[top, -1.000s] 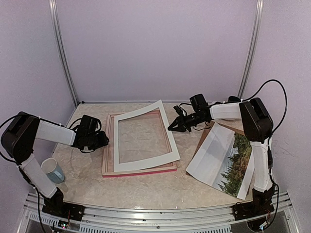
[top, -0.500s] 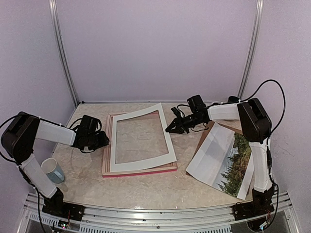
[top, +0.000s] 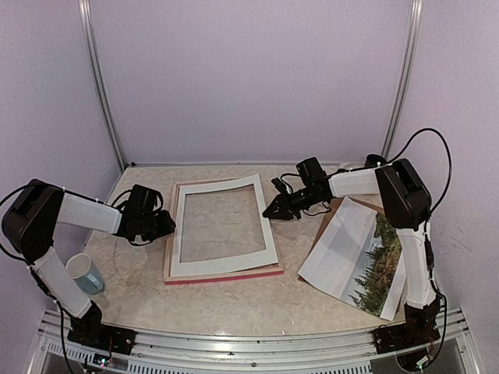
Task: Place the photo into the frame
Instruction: Place the mat board on the glass panel.
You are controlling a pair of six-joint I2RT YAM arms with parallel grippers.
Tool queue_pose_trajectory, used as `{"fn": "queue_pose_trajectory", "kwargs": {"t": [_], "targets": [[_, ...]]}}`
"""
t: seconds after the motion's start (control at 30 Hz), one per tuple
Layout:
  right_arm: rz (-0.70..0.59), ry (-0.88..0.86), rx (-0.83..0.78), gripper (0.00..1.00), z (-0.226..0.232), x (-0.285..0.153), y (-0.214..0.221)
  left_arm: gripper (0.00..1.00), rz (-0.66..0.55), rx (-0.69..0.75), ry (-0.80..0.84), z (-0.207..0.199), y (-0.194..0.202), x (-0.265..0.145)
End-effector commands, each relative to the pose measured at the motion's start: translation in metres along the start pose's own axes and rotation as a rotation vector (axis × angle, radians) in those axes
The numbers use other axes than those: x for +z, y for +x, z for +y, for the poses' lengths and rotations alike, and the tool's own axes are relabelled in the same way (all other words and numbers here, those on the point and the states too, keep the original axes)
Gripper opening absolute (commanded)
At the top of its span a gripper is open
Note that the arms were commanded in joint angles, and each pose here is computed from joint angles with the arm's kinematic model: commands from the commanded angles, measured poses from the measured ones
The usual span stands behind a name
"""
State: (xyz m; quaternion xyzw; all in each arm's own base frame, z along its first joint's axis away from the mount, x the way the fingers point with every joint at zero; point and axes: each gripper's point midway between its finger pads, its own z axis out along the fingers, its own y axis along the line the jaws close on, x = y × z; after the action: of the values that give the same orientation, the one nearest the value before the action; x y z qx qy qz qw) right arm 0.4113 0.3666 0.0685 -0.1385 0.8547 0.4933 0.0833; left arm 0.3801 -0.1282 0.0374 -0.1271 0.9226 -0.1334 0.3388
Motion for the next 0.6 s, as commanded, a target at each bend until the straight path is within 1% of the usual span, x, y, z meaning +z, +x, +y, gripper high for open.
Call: {"fn": "queue_pose_trajectory", "kwargs": {"t": [0.0, 0.3, 0.57], "targets": [[0.004, 0.000, -0.012, 0.13, 0.0019, 0.0103, -0.0016, 0.46, -0.037, -0.010, 0.024, -0.0077, -0.0099, -0.0033], [0.007, 0.004, -0.021, 0.14, 0.0048, 0.0149, -0.0042, 0.46, -0.037, -0.012, 0.027, -0.0082, -0.0099, -0.0038], [0.008, 0.026, -0.031, 0.19, 0.0052, 0.0132, -0.0045, 0.46, -0.037, -0.011, 0.025, -0.0074, -0.0100, -0.0042]]}}
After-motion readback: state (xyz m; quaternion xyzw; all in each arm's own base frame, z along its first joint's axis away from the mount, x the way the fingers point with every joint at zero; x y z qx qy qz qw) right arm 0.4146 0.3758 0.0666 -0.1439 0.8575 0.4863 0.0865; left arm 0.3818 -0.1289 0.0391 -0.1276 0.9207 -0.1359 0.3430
